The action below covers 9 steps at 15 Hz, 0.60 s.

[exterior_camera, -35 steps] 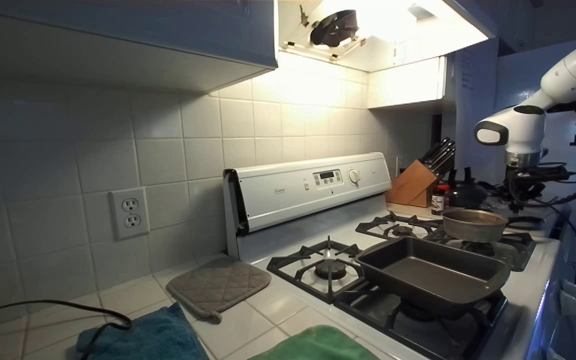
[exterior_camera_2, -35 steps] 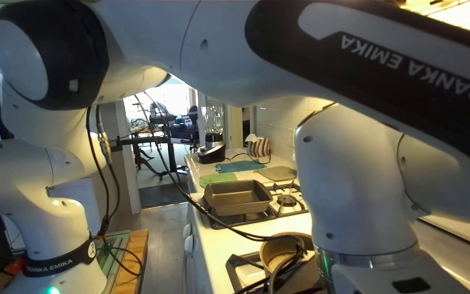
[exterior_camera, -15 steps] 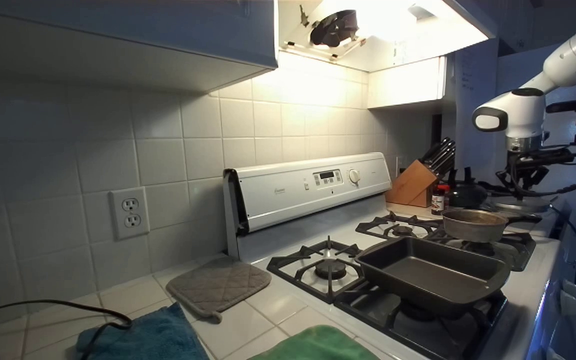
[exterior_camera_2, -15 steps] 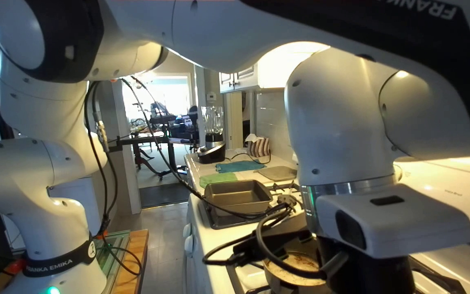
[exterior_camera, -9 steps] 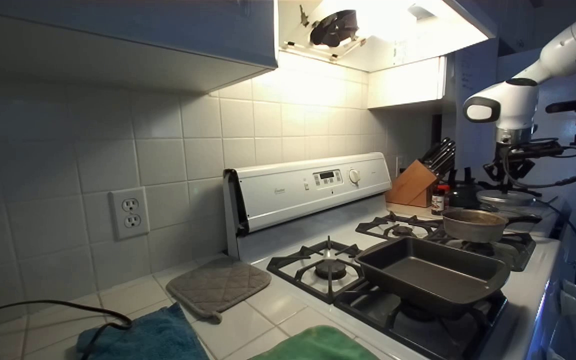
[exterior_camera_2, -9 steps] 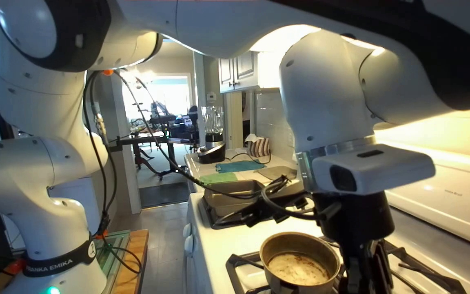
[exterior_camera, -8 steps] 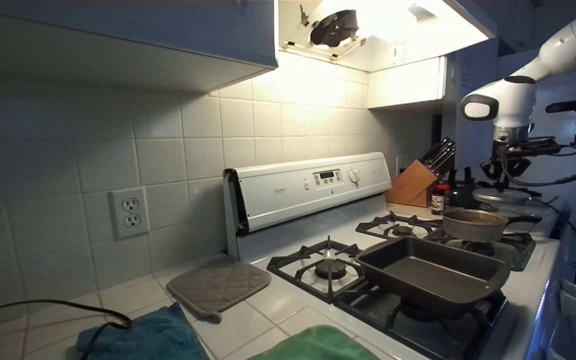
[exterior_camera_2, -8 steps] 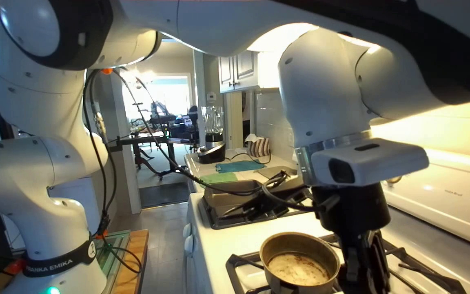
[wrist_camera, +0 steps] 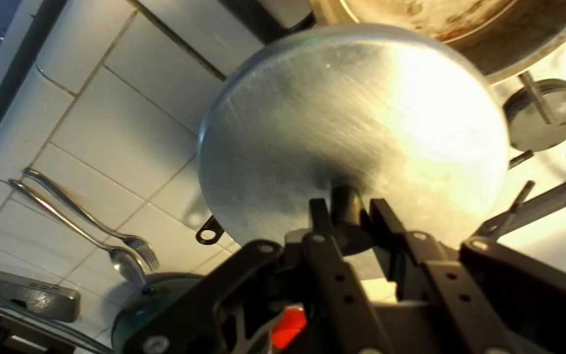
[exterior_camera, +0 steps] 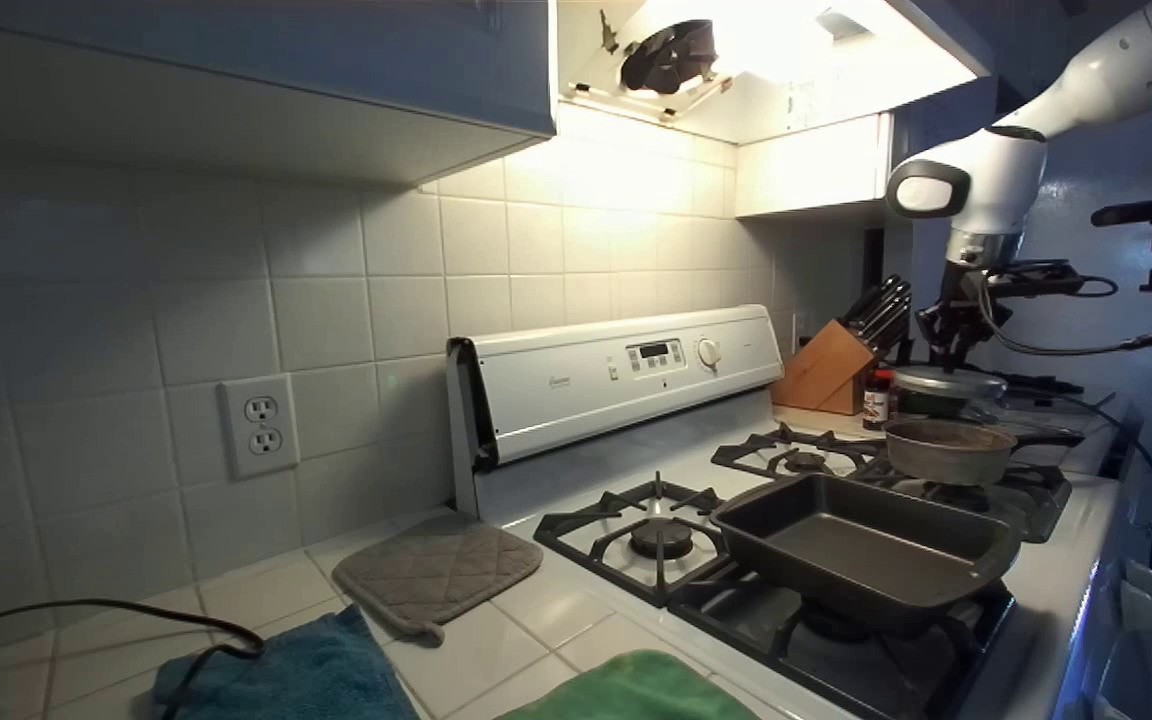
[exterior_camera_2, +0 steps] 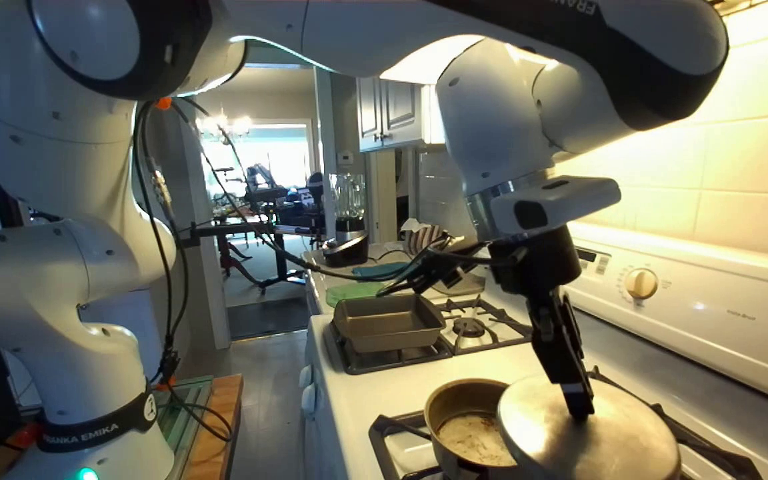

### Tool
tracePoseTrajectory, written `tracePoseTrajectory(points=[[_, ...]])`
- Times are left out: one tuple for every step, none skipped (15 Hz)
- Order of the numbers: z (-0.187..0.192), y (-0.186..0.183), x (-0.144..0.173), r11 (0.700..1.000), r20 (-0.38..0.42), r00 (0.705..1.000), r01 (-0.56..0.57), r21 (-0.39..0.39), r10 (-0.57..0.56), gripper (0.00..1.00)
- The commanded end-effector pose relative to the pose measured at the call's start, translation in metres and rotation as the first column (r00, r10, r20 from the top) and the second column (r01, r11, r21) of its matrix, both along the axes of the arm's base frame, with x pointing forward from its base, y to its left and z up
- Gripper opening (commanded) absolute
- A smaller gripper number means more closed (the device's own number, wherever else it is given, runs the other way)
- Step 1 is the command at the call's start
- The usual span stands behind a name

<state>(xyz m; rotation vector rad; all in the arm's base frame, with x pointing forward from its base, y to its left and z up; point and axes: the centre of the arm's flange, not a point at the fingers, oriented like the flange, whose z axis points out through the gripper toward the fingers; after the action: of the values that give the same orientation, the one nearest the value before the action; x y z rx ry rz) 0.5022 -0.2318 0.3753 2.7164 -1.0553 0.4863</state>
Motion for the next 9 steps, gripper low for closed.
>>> tracePoseTrajectory(points=[[0.008, 0.031, -0.008, 0.998, -0.016, 0.998, -0.062, 0.018, 0.062, 0.06], [0.007, 0.037, -0.007, 0.997, -0.022, 0.997, -0.075, 0.023, 0.075, 0.06], [0.005, 0.045, -0.006, 0.996, -0.026, 0.996, -0.088, 0.027, 0.088, 0.06], [0.004, 0.051, -0.006, 0.994, -0.033, 0.994, -0.101, 0.031, 0.102, 0.06], [0.000, 0.057, -0.006, 0.993, -0.044, 0.992, -0.114, 0.034, 0.116, 0.06], [-0.002, 0.063, -0.006, 0.992, -0.051, 0.991, -0.121, 0.035, 0.122, 0.06], [-0.003, 0.069, -0.008, 0.991, -0.060, 0.990, -0.128, 0.036, 0.130, 0.06], [-0.006, 0.073, -0.009, 0.990, -0.066, 0.988, -0.136, 0.036, 0.138, 0.06], [-0.008, 0.078, -0.009, 0.989, -0.075, 0.986, -0.145, 0.037, 0.147, 0.06]])
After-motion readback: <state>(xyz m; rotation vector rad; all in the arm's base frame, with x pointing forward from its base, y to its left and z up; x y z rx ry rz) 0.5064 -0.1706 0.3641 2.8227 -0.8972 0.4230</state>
